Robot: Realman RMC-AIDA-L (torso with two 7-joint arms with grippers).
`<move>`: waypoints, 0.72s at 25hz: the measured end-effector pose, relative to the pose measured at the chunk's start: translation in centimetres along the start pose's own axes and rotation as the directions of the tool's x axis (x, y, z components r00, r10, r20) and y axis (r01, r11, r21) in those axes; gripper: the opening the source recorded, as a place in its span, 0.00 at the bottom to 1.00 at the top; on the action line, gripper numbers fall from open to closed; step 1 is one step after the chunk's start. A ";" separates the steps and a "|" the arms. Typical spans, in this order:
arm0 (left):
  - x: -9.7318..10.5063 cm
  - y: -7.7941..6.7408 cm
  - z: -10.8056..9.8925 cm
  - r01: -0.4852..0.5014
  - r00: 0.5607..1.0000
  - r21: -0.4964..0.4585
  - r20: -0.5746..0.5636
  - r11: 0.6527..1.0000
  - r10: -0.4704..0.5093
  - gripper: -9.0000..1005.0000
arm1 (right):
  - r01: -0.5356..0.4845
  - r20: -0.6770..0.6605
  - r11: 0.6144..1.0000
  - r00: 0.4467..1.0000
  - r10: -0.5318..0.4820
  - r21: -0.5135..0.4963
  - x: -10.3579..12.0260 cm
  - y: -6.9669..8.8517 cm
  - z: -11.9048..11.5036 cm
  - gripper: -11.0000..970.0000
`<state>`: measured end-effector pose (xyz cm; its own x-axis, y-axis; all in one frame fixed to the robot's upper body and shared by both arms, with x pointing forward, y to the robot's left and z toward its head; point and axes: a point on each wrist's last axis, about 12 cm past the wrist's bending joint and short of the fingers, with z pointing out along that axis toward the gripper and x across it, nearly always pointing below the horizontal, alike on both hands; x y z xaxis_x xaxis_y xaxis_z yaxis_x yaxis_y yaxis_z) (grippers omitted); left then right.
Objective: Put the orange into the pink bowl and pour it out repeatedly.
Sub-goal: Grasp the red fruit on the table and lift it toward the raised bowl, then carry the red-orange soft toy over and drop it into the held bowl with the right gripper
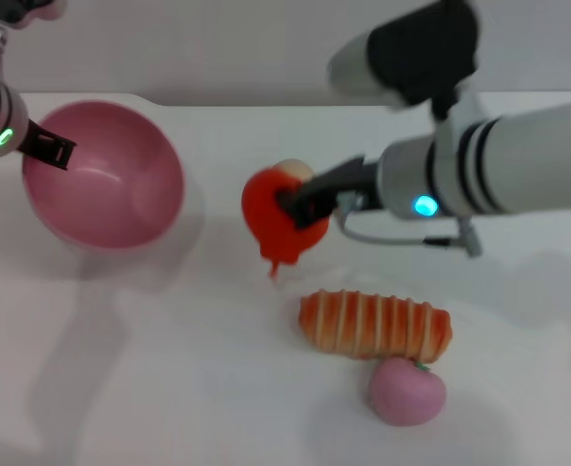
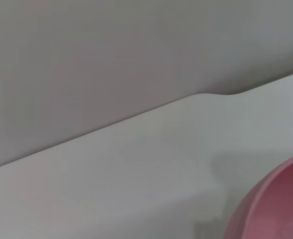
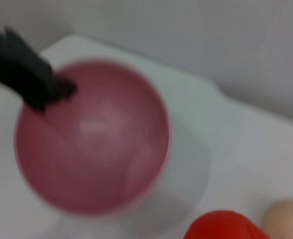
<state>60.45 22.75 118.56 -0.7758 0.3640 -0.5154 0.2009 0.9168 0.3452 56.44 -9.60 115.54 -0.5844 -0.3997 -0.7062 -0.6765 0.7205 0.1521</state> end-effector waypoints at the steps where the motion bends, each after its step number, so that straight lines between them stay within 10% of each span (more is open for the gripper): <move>1: 0.0 0.0 0.0 0.000 1.000 0.000 0.000 1.000 0.000 0.05 | 0.010 0.015 1.000 1.000 -0.011 0.011 -0.4 0.1 -0.8 0.07; 10: -0.4 -2.6 -0.2 -0.071 0.997 0.068 0.024 0.995 0.069 0.05 | 0.084 0.146 0.989 0.984 -0.102 0.124 -3.4 0.8 -6.9 0.09; 18: -1.7 -5.7 -1.0 -0.147 0.988 0.140 0.076 0.979 0.138 0.05 | 0.091 0.148 0.990 0.983 -0.107 0.108 -3.5 1.1 -6.2 0.10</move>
<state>60.02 16.80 118.22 -0.6930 0.4984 -0.5209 0.3947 0.8669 0.3043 54.97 -10.93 122.45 -0.4359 -0.3857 -0.8131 -0.6744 0.7382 0.0113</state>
